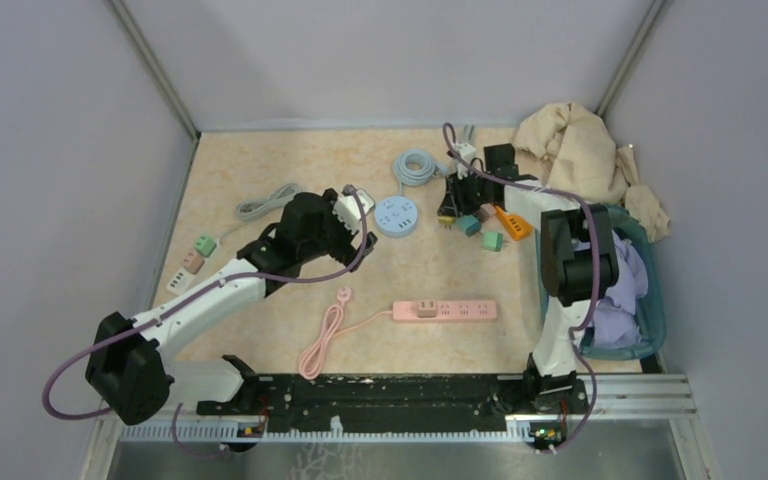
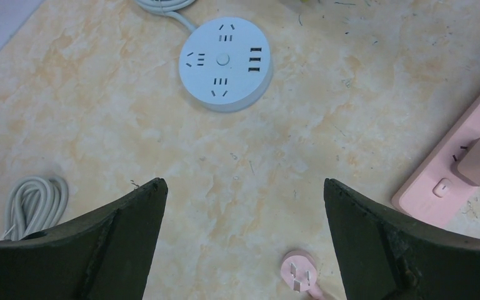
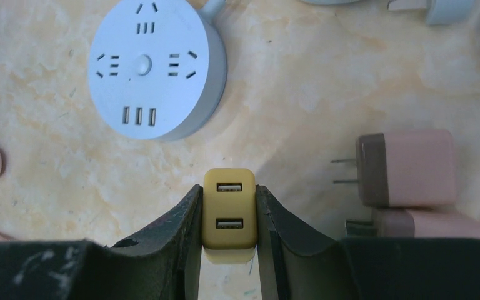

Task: Pull the plug off the socket
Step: Place the plug at the center of the board, then remove the plug from the socket.

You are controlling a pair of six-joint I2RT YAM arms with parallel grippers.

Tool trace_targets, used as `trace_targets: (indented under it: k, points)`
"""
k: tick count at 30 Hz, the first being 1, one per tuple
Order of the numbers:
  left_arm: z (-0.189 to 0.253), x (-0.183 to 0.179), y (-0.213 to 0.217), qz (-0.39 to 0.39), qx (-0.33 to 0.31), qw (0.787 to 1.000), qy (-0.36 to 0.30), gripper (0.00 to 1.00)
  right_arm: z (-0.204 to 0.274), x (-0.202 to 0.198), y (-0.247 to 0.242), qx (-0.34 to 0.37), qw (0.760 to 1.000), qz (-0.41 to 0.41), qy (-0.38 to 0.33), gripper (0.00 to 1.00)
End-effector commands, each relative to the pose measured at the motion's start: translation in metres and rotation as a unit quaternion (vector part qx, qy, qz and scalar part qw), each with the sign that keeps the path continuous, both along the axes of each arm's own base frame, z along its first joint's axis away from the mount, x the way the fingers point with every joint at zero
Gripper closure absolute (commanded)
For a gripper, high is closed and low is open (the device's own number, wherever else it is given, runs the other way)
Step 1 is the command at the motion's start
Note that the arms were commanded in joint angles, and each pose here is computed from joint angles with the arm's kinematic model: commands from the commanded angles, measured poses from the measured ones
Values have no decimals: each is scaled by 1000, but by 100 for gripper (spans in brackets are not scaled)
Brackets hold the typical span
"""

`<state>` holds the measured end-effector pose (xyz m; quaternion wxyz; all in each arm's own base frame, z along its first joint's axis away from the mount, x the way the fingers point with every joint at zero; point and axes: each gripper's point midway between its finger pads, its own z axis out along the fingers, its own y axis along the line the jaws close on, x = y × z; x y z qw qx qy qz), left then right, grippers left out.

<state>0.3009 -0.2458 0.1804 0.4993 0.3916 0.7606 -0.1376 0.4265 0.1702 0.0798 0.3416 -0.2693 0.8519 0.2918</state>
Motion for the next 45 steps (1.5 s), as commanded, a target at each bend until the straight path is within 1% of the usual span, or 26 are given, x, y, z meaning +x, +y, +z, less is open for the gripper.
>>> trace_targets:
  k: [1, 3, 7, 10, 13, 17, 22, 26, 29, 31, 35, 37, 39, 41, 44, 45]
  points:
    - [1, 6, 5, 11, 15, 1000, -11, 0, 14, 37, 14, -16, 998, -61, -16, 66]
    - [-2, 6, 6, 13, 19, 1000, -8, 0, 9, 40, 11, -25, 997, -74, -15, 62]
    - [-4, 8, 7, 17, 24, 1000, -9, 0, 7, 44, -5, -60, 993, -98, -41, 53]
    - [-5, 8, 7, 17, 24, 1000, -10, 0, 15, 41, -9, -70, 991, -98, -55, 51]
    - [-6, 8, 8, 17, 26, 999, -9, 0, 34, 35, -10, -69, 991, -88, -80, 52]
    - [-3, 7, 8, 17, 24, 999, -14, 0, 72, 15, -3, -48, 989, -41, -131, 53]
    - [-2, 8, 11, 20, 28, 999, -19, 0, 126, -30, 16, 9, 978, 56, -203, 54]
    - [-6, 8, 12, 22, 33, 999, -18, 0, 153, -72, 30, 54, 958, 139, -246, 55]
    - [-7, 8, 14, 23, 39, 999, -20, 0, 172, -106, 38, 87, 935, 193, -285, 55]
    - [-7, 9, 16, 28, 45, 998, -22, 0, 172, -131, 41, 107, 920, 233, -298, 50]
    - [-6, 10, 22, 35, 53, 997, -33, 0, 175, -179, 45, 144, 879, 307, -334, 38]
    - [-5, 11, 23, 37, 56, 997, -37, 0, 173, -200, 46, 163, 860, 342, -343, 37]
    - [-6, 11, 24, 38, 60, 997, -37, 0, 165, -216, 46, 174, 845, 372, -342, 34]
    - [-6, 12, 26, 41, 64, 996, -38, 0, 155, -226, 45, 178, 837, 387, -343, 29]
    - [-4, 12, 27, 42, 65, 996, -42, 0, 140, -230, 44, 171, 837, 389, -345, 24]
    - [-2, 12, 27, 42, 65, 996, -45, 0, 135, -229, 43, 167, 837, 389, -347, 23]
